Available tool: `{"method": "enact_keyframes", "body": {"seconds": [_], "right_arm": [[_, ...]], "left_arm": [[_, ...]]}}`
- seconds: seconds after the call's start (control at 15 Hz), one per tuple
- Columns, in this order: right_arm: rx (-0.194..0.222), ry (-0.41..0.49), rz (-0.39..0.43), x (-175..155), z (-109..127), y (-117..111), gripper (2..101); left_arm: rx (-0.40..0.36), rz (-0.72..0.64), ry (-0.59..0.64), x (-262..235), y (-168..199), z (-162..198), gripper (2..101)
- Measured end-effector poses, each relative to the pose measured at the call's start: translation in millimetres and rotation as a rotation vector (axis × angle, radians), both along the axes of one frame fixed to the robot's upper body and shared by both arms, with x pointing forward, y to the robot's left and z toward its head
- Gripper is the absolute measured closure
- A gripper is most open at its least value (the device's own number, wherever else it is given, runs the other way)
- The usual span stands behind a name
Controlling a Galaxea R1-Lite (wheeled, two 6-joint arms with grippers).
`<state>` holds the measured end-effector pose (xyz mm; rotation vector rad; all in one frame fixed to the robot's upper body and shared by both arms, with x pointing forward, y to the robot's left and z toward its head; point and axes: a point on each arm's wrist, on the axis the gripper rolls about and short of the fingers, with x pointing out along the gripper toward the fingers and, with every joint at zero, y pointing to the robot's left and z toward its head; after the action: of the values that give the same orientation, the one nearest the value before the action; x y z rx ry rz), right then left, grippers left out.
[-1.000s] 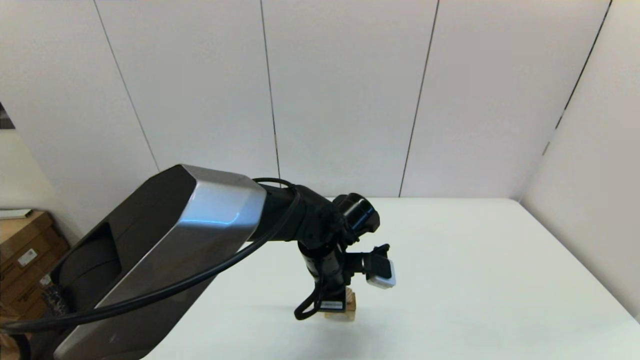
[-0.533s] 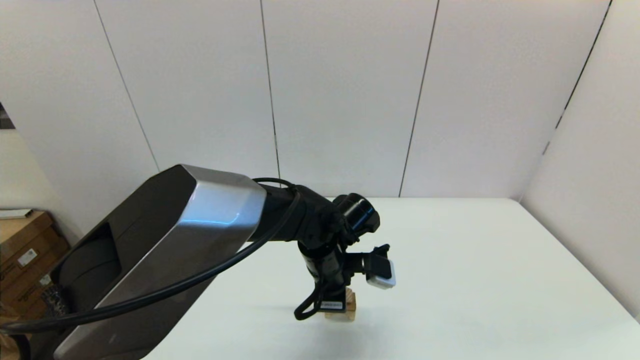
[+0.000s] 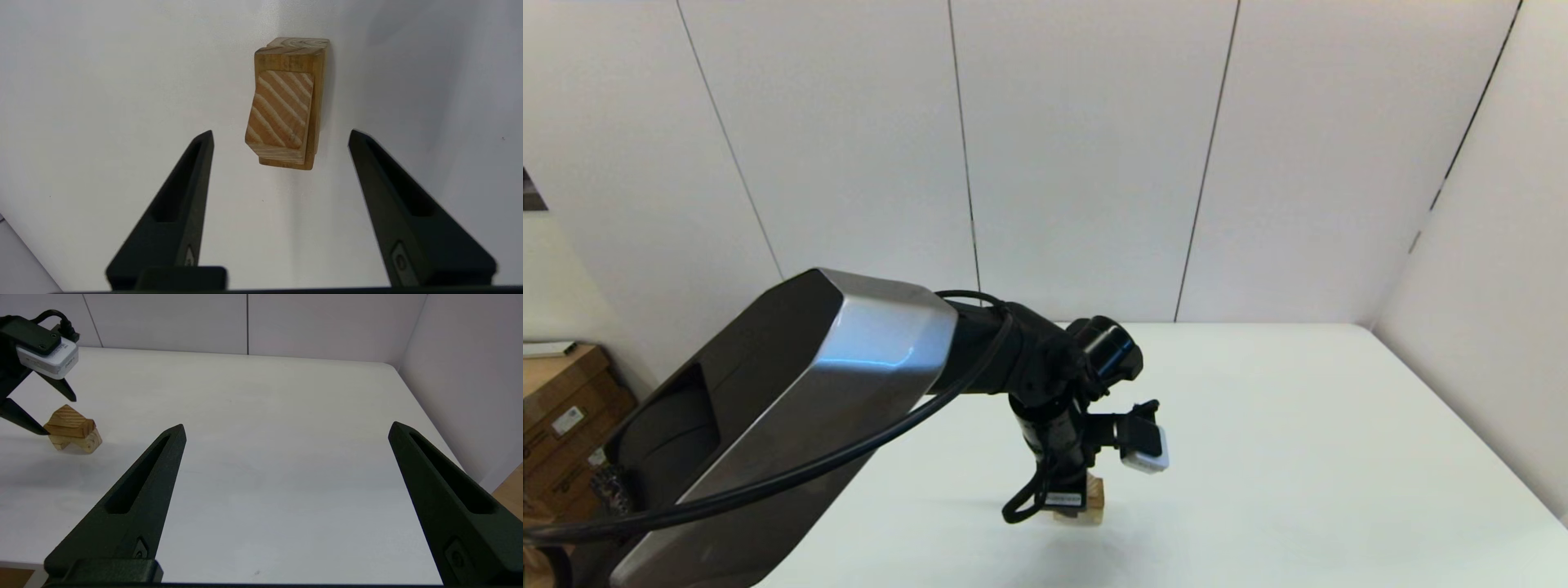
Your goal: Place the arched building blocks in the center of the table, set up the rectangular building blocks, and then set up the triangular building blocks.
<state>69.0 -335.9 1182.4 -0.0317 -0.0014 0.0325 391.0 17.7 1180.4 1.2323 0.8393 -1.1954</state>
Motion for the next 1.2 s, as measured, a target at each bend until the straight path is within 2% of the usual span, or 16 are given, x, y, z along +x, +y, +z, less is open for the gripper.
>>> {"method": "enact_keyframes", "body": {"seconds": [0.27,0.47,0.67,0.87,1.0,1.2], "right_arm": [[0.0,0.0,0.0,0,0,0,4.3],[0.0,0.0,-0.001,0,0,0,4.3],[0.0,0.0,-0.001,0,0,0,4.3],[0.0,0.0,0.0,0,0,0,4.3],[0.0,0.0,0.0,0,0,0,4.3],[0.0,0.0,-0.001,0,0,0,4.3]], "left_arm": [[-0.036,0.021,-0.034,2,6,18,22.9],[-0.13,0.108,-0.104,6,31,67,17.5],[-0.275,0.263,-0.201,-7,80,141,13.8],[-0.43,0.452,-0.307,-49,155,210,11.2],[-0.544,0.596,-0.357,-98,205,238,9.8],[-0.742,0.804,-0.404,-187,265,246,8.4]]}}
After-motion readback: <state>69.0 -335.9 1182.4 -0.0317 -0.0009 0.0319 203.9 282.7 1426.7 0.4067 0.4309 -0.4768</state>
